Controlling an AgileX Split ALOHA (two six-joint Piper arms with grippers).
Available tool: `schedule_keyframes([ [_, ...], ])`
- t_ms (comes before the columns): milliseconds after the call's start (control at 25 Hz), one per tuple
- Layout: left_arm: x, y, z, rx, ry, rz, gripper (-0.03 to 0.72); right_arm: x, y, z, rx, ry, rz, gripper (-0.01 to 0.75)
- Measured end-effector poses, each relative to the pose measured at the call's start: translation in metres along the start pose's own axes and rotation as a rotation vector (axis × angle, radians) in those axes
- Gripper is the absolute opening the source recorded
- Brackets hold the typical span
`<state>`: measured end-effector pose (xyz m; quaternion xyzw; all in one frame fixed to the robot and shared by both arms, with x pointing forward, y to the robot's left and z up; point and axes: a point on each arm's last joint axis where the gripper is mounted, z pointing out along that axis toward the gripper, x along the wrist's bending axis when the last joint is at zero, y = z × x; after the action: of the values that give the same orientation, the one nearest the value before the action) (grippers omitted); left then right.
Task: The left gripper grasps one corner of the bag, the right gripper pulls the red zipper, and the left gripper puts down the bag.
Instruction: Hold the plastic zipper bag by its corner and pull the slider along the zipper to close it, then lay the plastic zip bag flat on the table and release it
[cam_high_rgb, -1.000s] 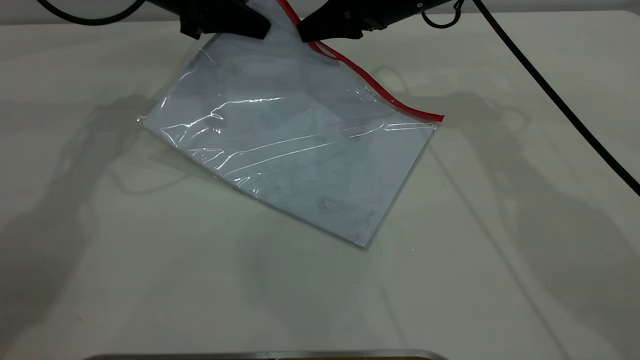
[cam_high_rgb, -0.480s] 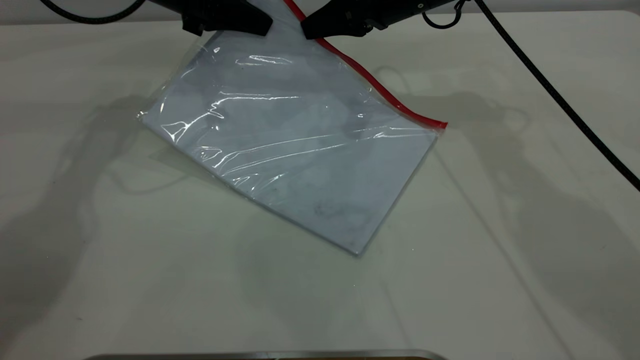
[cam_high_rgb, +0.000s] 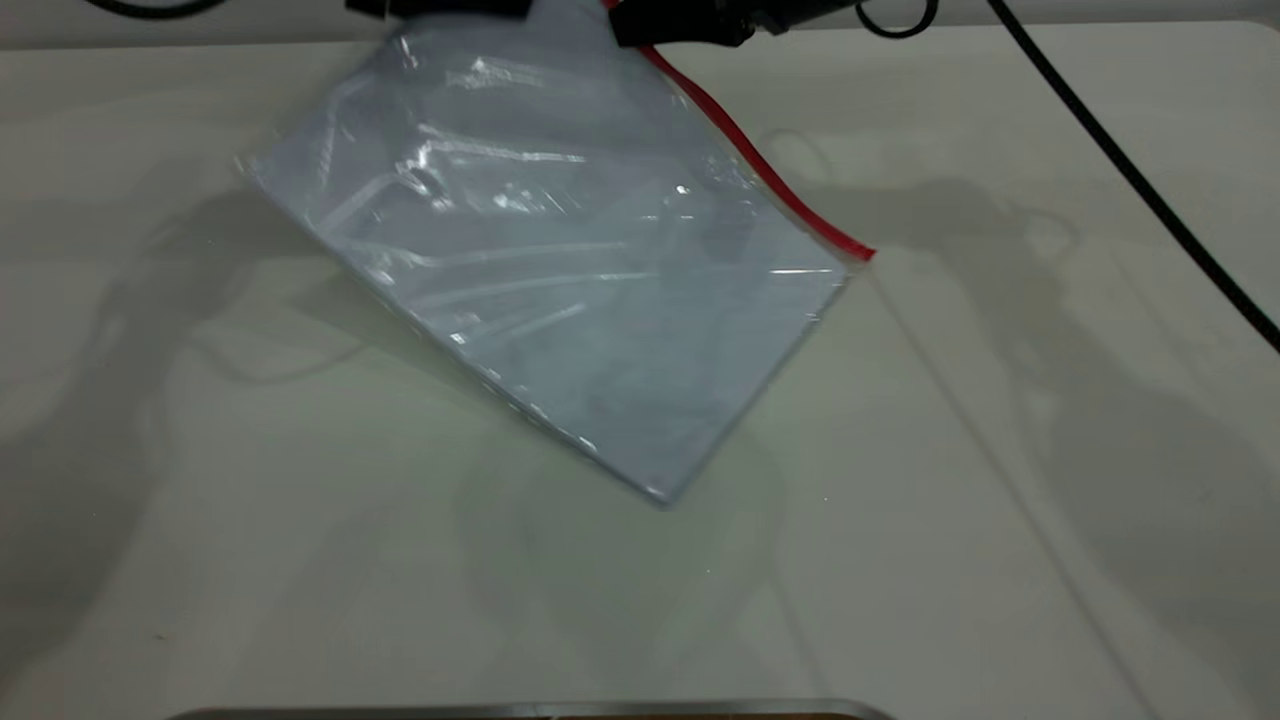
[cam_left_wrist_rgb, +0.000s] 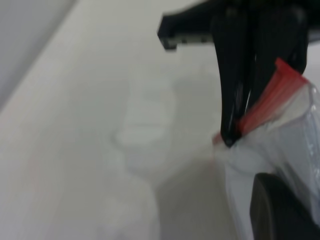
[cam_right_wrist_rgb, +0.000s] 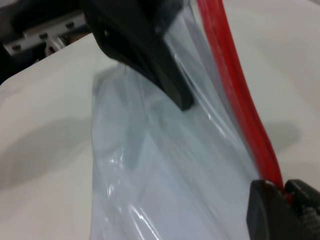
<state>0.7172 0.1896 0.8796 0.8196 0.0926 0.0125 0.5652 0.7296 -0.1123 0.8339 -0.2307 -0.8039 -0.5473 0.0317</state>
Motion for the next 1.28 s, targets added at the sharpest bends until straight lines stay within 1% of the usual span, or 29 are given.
schedule_keyframes([
  [120, 0.003, 0.007, -0.01, -0.043, 0.019, -0.006, 0.05, -0.004, -0.001, -0.005, 0.003, -0.022, -0.001, 0.036],
  [280, 0.009, 0.016, -0.026, -0.124, 0.063, -0.019, 0.05, -0.016, -0.012, -0.012, 0.058, -0.082, -0.018, 0.037],
  [400, 0.013, 0.018, -0.033, -0.175, 0.098, -0.038, 0.05, -0.019, -0.016, -0.015, 0.105, -0.099, -0.042, 0.037],
  [520, 0.015, 0.019, -0.037, -0.206, 0.116, -0.048, 0.05, -0.018, -0.024, -0.016, 0.199, -0.089, -0.076, 0.039],
  [640, 0.016, 0.019, -0.04, -0.218, 0.122, -0.051, 0.05, -0.021, -0.038, -0.022, 0.344, -0.086, -0.101, 0.039],
  [720, 0.016, 0.02, -0.04, -0.228, 0.123, -0.054, 0.05, -0.024, -0.046, -0.029, 0.428, -0.099, -0.086, 0.04],
  [800, 0.016, 0.02, -0.04, -0.233, 0.118, -0.054, 0.05, -0.028, -0.052, -0.037, 0.486, -0.121, -0.055, 0.043],
  [920, 0.014, 0.019, -0.037, -0.214, 0.098, -0.057, 0.05, -0.029, -0.052, -0.04, 0.491, -0.143, 0.014, 0.061],
  [960, 0.012, 0.018, -0.036, -0.199, 0.084, -0.066, 0.05, -0.029, -0.049, -0.04, 0.49, -0.146, 0.022, 0.077],
  [1040, 0.009, 0.017, -0.033, -0.163, 0.054, -0.09, 0.05, -0.029, -0.04, -0.042, 0.47, -0.144, 0.023, 0.136],
  [1120, 0.005, 0.009, -0.023, -0.101, 0.016, -0.123, 0.05, -0.026, -0.016, -0.047, 0.404, -0.136, 0.02, 0.238],
  [1160, 0.005, 0.002, -0.016, -0.076, 0.012, -0.156, 0.05, -0.022, 0.005, -0.051, 0.35, -0.129, 0.021, 0.292],
  [1280, 0.005, -0.025, 0.011, 0.008, 0.038, -0.299, 0.073, 0.004, 0.072, -0.071, 0.201, -0.043, 0.015, 0.411],
])
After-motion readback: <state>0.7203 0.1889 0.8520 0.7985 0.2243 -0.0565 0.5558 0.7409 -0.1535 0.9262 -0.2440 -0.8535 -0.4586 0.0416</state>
